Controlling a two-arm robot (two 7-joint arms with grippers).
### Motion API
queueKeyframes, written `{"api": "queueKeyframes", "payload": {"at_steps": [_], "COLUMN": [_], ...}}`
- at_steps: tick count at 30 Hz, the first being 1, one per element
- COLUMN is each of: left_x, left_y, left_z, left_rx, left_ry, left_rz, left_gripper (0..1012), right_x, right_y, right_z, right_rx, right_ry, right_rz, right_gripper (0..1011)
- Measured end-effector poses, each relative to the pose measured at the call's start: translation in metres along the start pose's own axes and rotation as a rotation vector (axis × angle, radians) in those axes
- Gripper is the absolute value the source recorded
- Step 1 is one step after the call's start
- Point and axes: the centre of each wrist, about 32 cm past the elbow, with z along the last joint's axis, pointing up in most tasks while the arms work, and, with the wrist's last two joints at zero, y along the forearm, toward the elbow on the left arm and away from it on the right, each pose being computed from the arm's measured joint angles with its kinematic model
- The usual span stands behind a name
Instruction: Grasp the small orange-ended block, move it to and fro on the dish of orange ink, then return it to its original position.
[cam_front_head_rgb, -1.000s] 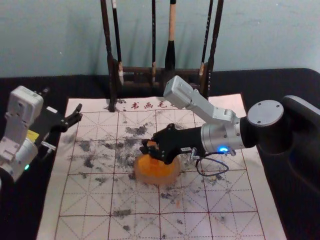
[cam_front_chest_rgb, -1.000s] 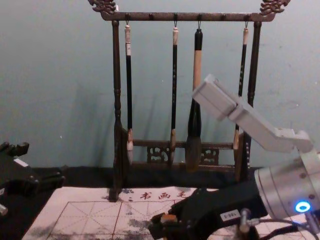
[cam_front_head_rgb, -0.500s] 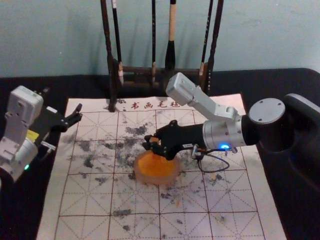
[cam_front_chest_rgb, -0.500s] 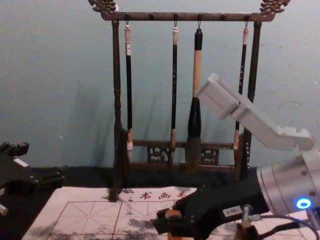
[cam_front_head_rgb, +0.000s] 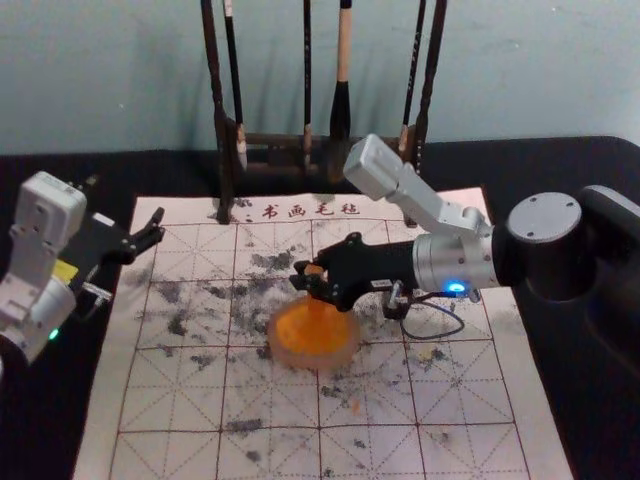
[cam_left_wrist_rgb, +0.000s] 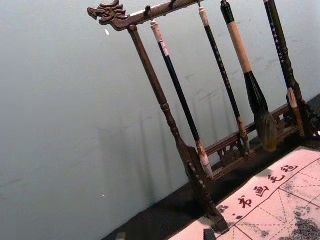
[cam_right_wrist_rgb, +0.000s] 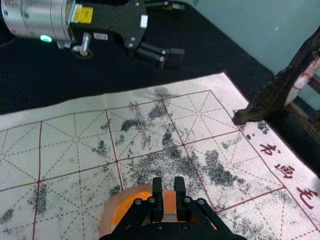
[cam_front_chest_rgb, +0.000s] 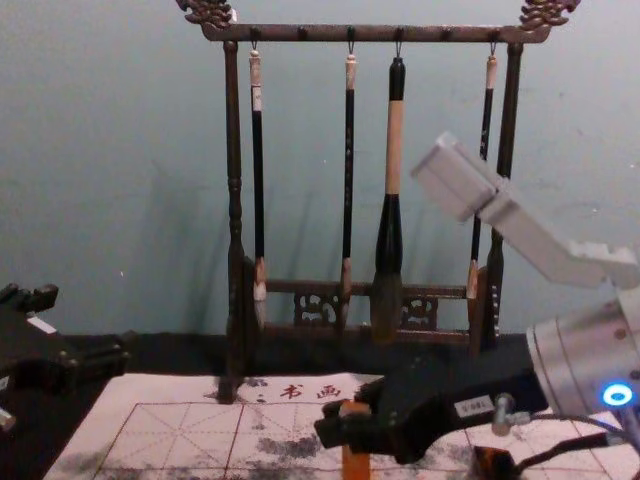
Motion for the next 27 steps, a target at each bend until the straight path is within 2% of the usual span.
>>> {"api": "queueKeyframes", "payload": {"at_steps": [15,27], "left_x": [0.0,0.0], "left_y": [0.0,0.0], "left_z": [0.0,0.0], "left_rx": [0.0,0.0], "left_ry": [0.0,0.0], "left_rz": [0.0,0.0], "left_gripper": [1001,1001], "right_x": [0.001,-0.002], "right_y": [-0.015,-0.026], "right_z": [0.008,0.013], "right_rx": [0.068,0.094], "right_ry": [0.082,0.091], "right_rz": [-0.013,-0.023], "right_gripper": [129,129]}}
